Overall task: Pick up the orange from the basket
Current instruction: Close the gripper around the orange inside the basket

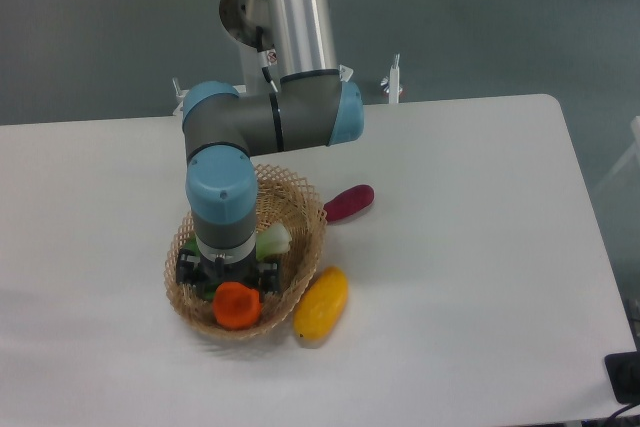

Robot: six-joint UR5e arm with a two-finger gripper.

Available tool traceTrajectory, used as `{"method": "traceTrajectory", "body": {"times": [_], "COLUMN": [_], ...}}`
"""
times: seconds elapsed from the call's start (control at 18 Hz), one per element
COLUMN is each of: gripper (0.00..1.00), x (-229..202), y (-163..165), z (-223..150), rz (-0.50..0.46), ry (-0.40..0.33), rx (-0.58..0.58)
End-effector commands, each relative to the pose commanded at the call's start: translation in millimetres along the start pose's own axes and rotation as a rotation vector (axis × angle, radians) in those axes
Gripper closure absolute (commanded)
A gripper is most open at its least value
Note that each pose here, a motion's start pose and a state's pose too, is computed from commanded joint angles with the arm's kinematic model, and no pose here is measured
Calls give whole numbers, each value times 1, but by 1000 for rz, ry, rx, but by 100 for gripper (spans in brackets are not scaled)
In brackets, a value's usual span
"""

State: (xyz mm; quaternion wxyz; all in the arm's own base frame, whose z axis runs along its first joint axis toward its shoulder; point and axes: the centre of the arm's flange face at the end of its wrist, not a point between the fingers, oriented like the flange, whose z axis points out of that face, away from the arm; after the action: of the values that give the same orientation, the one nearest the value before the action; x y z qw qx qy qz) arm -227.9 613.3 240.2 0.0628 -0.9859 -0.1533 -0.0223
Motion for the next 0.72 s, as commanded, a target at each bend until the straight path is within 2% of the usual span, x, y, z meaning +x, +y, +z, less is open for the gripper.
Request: {"method": "traceTrajectory", "body": {"times": [0.22,0.39,0.72], "gripper": [0,0,1], "x": [-2,-5,-4], "y": [-3,0,2], "z": [10,20,17], "rz": [8,7,0], "ry": [0,-29,-30], "rx": [-13,-40,-37]}}
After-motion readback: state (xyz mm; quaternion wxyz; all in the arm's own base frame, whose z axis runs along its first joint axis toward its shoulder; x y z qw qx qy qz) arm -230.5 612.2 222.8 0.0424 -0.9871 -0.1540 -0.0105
